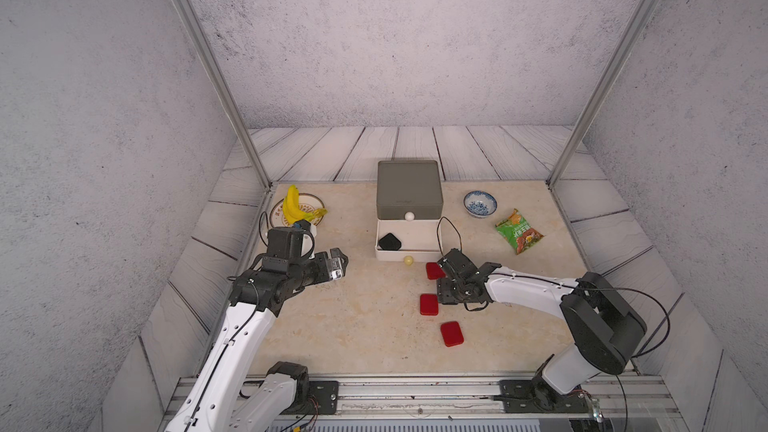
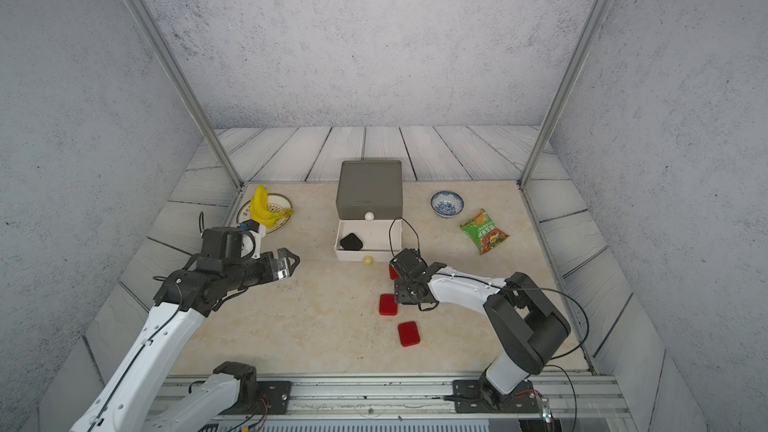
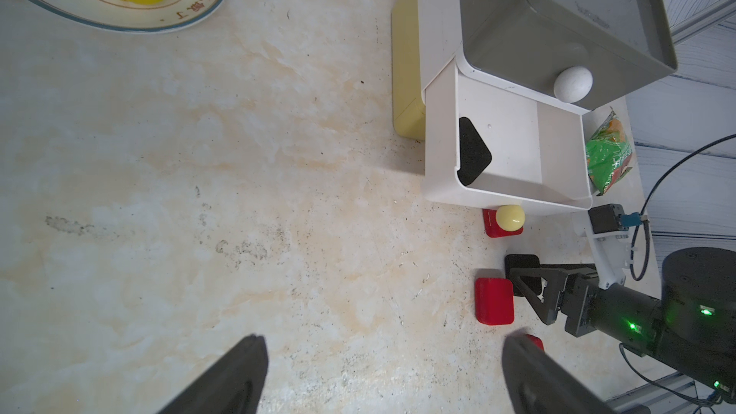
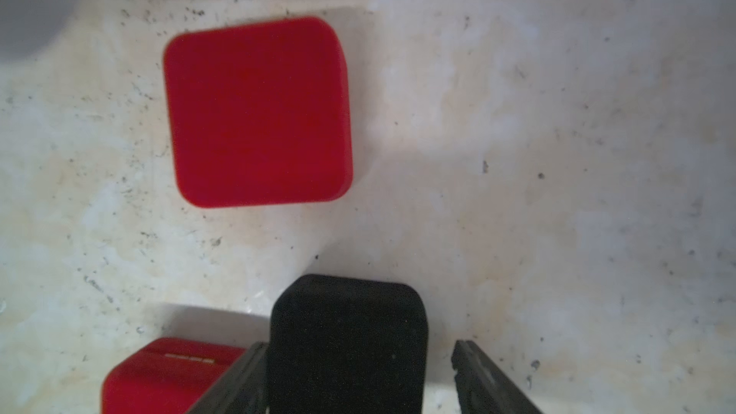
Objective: Place the brooch boxes into the drawer by color
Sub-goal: Pick up the brooch box from the center of the board.
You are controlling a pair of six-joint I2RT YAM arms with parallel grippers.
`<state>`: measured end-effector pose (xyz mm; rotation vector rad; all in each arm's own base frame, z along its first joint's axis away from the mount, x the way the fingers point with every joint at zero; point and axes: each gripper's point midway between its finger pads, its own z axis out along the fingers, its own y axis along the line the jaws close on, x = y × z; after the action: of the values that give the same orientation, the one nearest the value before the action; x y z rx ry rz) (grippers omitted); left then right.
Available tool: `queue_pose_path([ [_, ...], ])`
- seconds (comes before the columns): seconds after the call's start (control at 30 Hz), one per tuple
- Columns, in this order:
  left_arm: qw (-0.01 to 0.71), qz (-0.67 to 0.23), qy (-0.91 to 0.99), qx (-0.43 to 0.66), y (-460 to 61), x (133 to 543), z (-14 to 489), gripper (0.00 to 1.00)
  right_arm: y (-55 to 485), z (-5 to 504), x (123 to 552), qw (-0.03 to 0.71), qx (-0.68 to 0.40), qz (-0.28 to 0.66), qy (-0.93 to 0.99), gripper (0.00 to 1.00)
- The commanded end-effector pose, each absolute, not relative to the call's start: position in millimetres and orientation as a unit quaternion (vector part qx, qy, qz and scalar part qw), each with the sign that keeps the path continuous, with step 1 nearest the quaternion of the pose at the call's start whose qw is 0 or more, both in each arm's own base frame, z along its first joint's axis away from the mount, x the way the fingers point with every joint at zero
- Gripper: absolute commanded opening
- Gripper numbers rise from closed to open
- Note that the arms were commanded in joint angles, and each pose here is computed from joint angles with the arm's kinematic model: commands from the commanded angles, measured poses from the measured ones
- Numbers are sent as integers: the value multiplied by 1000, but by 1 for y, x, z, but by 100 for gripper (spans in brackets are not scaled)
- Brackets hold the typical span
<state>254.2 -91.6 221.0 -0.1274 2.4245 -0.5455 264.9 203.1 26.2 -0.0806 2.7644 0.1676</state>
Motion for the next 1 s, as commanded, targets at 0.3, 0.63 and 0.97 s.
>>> queue_pose_path([
  [0.3, 327, -204, 922, -42, -92, 257, 222, 98, 196, 38, 262, 187, -28, 54, 981, 53],
  [0.63, 331, -212, 918, -42, -94, 258, 227, 98, 167, 127, 276, 310, -24, 30, 950, 52],
  [0.97, 334, -216, 916, -43, -95, 258, 230, 98, 226, 223, 322, 396, -100, 107, 907, 50],
])
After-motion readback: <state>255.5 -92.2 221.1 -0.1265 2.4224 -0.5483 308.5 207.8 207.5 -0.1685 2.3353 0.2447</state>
